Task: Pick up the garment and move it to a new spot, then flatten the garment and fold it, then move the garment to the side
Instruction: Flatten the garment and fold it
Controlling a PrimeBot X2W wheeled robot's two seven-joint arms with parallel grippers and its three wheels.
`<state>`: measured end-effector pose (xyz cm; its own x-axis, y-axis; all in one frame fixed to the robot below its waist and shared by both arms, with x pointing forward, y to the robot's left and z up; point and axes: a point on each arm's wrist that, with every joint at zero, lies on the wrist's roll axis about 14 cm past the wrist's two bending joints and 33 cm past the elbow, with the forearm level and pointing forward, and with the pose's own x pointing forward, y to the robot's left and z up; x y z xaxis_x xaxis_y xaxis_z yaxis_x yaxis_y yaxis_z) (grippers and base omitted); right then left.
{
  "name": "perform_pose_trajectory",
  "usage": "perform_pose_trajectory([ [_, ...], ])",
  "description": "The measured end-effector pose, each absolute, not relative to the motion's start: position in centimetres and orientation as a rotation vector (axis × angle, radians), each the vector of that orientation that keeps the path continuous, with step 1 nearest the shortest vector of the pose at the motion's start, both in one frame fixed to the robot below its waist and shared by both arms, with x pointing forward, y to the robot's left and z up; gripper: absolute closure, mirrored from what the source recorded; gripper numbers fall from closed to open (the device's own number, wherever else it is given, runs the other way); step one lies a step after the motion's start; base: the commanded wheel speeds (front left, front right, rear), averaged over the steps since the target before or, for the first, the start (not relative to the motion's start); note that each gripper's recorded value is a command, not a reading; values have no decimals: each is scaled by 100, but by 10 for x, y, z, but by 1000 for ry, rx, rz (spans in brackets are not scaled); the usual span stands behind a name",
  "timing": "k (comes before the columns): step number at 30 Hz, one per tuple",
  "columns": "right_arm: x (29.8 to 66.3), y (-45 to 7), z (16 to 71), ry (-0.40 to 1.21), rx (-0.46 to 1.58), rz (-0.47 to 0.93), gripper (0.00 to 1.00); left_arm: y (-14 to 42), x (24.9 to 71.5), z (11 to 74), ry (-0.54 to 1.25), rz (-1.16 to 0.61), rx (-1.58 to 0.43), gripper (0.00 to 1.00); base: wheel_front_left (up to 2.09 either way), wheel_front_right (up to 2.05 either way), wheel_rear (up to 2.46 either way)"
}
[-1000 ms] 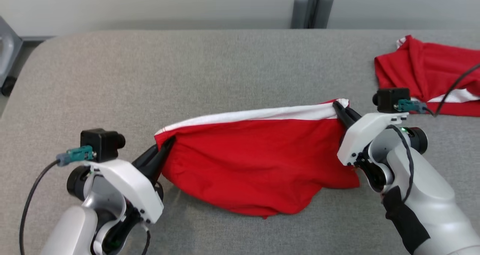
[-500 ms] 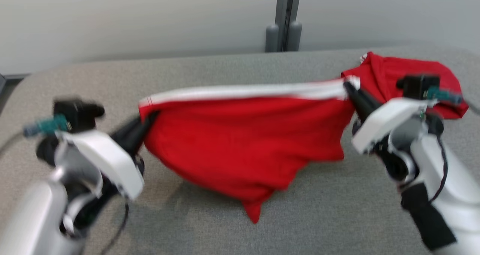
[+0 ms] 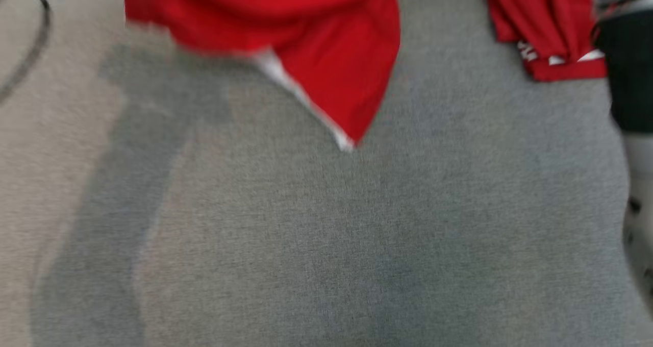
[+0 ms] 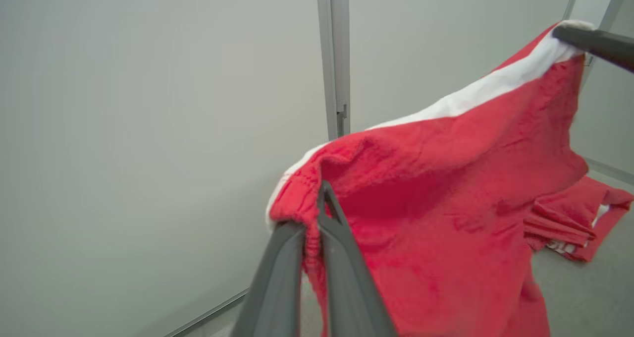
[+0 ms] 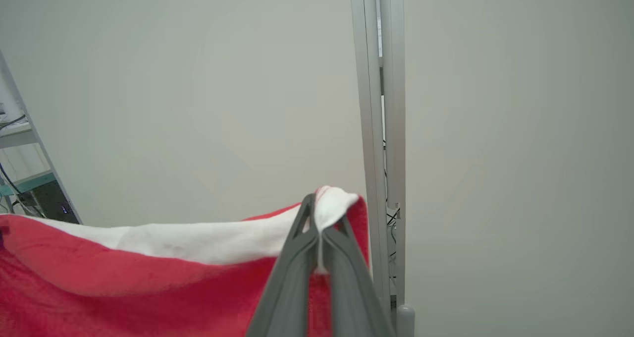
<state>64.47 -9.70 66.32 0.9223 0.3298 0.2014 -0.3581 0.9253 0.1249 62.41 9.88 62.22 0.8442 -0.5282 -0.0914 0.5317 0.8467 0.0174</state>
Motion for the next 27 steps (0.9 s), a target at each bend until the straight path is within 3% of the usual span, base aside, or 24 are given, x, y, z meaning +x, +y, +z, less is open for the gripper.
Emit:
perform_pose_trajectory([
  [7, 701, -113, 691, -362, 142, 295, 100, 91, 698, 613, -1, -554, 110, 100, 0, 0, 0],
  [13, 717, -115, 699, -461, 133, 280, 100, 85, 728, 600, -47, -548, 51, 100, 0, 0, 0],
  [19, 716, -92, 635, -324, 88, 339, 100, 90, 719, 534, 119, -561, 44, 100, 0, 0, 0],
  [23, 694, -77, 577, -205, 112, 383, 100, 88, 681, 466, 286, -621, 85, 100, 0, 0, 0],
  [27, 661, -69, 538, -124, 147, 409, 100, 93, 647, 446, 331, -644, 33, 100, 0, 0, 0],
])
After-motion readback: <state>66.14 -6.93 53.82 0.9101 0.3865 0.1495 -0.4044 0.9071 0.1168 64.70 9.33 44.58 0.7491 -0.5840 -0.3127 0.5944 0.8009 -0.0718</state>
